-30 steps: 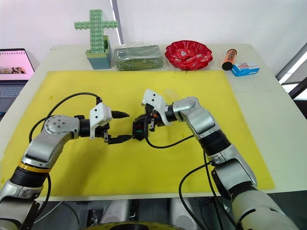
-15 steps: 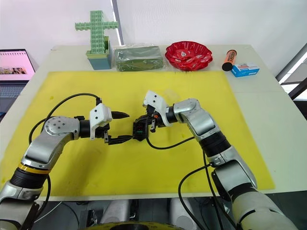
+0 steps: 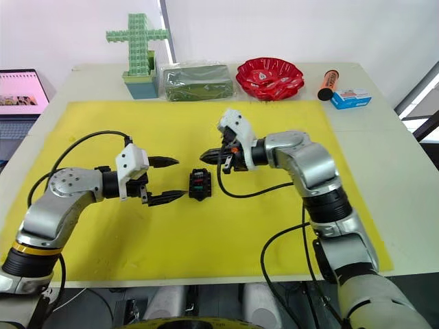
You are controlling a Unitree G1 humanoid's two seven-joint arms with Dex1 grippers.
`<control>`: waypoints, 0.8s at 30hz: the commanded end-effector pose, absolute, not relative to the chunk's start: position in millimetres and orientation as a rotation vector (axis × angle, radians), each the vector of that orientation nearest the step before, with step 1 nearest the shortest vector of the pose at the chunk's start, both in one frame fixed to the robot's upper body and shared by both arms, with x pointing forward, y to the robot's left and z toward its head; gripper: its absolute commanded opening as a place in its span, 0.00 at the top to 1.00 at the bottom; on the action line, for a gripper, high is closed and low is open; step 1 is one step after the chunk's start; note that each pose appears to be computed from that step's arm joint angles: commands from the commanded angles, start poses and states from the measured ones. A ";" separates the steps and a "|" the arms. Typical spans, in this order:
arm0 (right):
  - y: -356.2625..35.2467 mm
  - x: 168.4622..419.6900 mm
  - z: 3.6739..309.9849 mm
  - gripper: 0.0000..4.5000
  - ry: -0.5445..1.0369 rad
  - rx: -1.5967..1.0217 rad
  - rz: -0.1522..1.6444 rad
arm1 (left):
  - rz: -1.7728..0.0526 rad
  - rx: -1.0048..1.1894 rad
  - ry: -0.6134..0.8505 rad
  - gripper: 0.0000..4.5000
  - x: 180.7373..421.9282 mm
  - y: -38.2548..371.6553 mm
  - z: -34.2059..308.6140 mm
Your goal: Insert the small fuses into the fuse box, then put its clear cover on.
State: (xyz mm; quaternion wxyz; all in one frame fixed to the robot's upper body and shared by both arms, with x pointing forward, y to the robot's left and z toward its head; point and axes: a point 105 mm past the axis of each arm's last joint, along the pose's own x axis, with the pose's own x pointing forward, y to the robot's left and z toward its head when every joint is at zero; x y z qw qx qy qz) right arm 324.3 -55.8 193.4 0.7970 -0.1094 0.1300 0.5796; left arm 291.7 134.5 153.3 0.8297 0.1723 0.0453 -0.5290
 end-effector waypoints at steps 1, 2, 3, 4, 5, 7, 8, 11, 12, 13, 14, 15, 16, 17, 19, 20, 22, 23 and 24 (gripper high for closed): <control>-85.4 317.1 209.4 0.99 0.228 -0.301 1.162 | -1.091 0.352 0.087 0.00 287.1 146.5 168.4; -96.9 315.9 207.2 0.99 0.240 -0.334 1.126 | -1.088 0.359 0.103 0.00 285.8 150.4 167.9; -104.7 314.9 205.7 0.99 0.250 -0.355 1.105 | -1.087 0.363 0.112 0.00 284.9 152.0 167.6; -118.8 311.8 202.0 0.99 0.273 -0.375 1.073 | -1.077 0.358 0.145 0.00 283.5 159.2 166.1; -130.1 308.7 199.0 0.99 0.294 -0.389 1.049 | -1.068 0.359 0.169 0.00 282.5 165.1 165.5; -148.9 303.8 192.1 0.95 0.333 -0.409 1.006 | -1.049 0.363 0.207 0.00 281.5 175.0 164.2; -161.0 300.4 187.4 0.90 0.358 -0.415 0.978 | -1.039 0.362 0.228 0.00 280.6 180.6 164.5; -184.1 291.2 179.1 0.71 0.405 -0.420 0.923 | -1.019 0.366 0.271 0.00 278.3 193.7 165.3; -186.9 289.3 177.7 0.63 0.410 -0.424 0.911 | -1.011 0.371 0.278 0.00 278.1 198.6 165.6; -192.3 288.2 176.0 0.55 0.416 -0.427 0.892 | -1.001 0.379 0.286 0.00 278.4 203.4 165.5; -199.0 287.8 174.9 0.48 0.419 -0.423 0.870 | -0.985 0.384 0.294 0.00 279.8 207.7 165.7; -202.9 287.7 174.4 0.40 0.419 -0.419 0.858 | -0.975 0.385 0.298 0.00 280.7 210.1 165.9; -207.6 289.4 174.4 0.31 0.412 -0.407 0.832 | -0.972 0.388 0.304 0.00 281.0 211.0 166.3; -209.1 290.6 174.3 0.22 0.404 -0.396 0.819 | -0.969 0.387 0.304 0.00 281.5 211.0 167.2; -208.8 291.6 173.1 0.07 0.394 -0.384 0.810 | -0.966 0.382 0.290 0.00 282.4 208.2 169.6; -208.2 292.1 172.5 0.01 0.391 -0.379 0.811 | -0.969 0.380 0.285 0.00 282.1 205.2 170.3; -205.5 294.2 171.2 0.01 0.386 -0.377 0.818 | -0.975 0.379 0.282 0.00 281.2 201.7 170.5; -202.4 294.9 170.9 0.01 0.383 -0.377 0.822 | -0.974 0.378 0.285 0.00 281.0 203.5 170.4; -199.2 297.2 171.8 0.01 0.382 -0.364 0.831 | -0.981 0.380 0.284 0.00 280.7 201.6 170.6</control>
